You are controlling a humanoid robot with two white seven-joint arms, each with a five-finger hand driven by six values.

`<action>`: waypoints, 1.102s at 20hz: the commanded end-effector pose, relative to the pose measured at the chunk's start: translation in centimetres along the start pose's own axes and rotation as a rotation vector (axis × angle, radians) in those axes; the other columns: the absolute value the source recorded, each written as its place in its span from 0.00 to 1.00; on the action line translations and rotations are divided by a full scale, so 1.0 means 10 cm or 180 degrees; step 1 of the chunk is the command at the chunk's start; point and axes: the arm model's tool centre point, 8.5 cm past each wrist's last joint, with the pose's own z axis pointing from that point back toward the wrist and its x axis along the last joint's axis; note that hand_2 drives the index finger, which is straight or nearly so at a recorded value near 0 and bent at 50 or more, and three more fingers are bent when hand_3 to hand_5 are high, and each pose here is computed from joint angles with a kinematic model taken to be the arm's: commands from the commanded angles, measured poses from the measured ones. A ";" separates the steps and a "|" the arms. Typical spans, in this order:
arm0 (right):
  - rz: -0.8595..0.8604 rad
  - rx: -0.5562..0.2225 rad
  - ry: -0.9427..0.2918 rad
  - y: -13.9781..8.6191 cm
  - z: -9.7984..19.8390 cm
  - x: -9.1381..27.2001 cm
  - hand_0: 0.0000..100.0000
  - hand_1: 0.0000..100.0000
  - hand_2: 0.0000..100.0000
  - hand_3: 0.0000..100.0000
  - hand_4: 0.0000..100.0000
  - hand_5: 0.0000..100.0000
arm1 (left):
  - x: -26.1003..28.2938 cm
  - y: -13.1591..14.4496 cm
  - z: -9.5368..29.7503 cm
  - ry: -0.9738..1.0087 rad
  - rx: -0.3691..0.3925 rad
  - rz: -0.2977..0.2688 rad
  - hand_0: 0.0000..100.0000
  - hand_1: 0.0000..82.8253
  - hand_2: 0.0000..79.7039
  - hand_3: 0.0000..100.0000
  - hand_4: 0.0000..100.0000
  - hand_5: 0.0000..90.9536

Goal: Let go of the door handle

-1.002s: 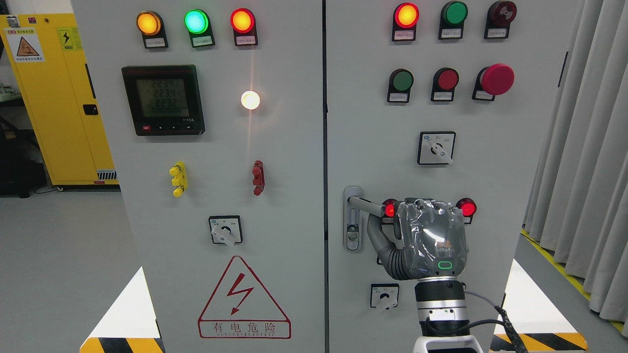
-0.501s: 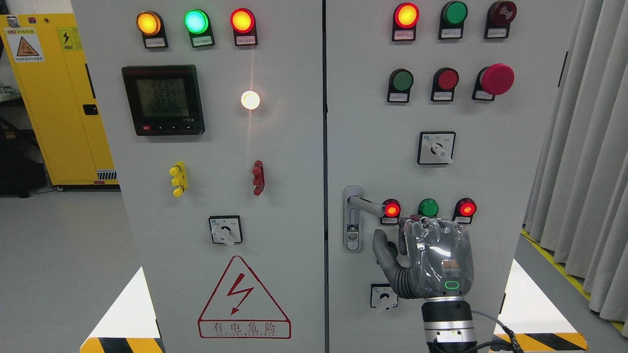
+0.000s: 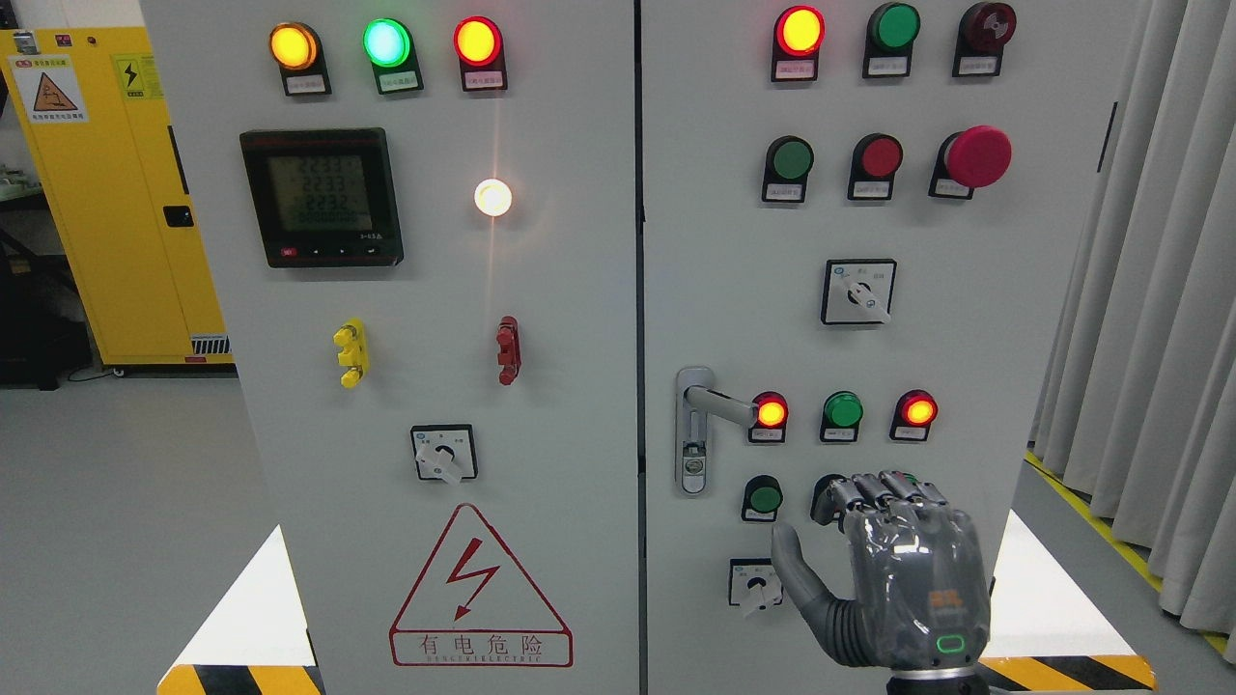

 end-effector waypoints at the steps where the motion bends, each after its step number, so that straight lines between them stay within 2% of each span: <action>1: 0.0009 -0.0202 0.0088 -0.24 0.05 -0.17 0.44 0.38 0.00 0.06 0.06 0.00 | 0.04 -0.01 0.00 -0.0037 -0.0008 0.0004 0.12 0.67 0.00 0.00 0.00 0.00; 2: 0.0000 -0.0203 0.0086 -0.23 0.04 -0.17 0.44 0.38 0.00 0.06 0.06 0.00 | 0.04 -0.01 0.00 -0.0037 -0.0008 0.0004 0.12 0.67 0.00 0.00 0.00 0.00; 3: -0.0014 -0.0221 0.0064 -0.24 0.00 -0.16 0.44 0.38 0.00 0.00 0.00 0.00 | 0.04 -0.01 0.00 -0.0037 -0.0008 0.0004 0.12 0.67 0.00 0.00 0.00 0.00; 4: -0.0030 -0.0241 0.0021 -0.24 -0.04 -0.14 0.45 0.33 0.00 0.00 0.00 0.00 | 0.05 -0.01 0.00 -0.0041 -0.0008 0.0004 0.12 0.67 0.00 0.00 0.00 0.00; 8: -0.0085 -0.0326 -0.0015 -0.28 -0.12 -0.08 0.50 0.28 0.00 0.00 0.00 0.00 | 0.04 -0.01 0.00 -0.0037 -0.0008 0.0004 0.12 0.67 0.00 0.00 0.00 0.00; 22: -0.0235 -0.0325 0.0009 -0.28 -0.10 -0.09 0.50 0.29 0.00 0.00 0.00 0.00 | 0.04 -0.01 0.00 -0.0037 -0.0008 0.0004 0.12 0.67 0.00 0.00 0.00 0.00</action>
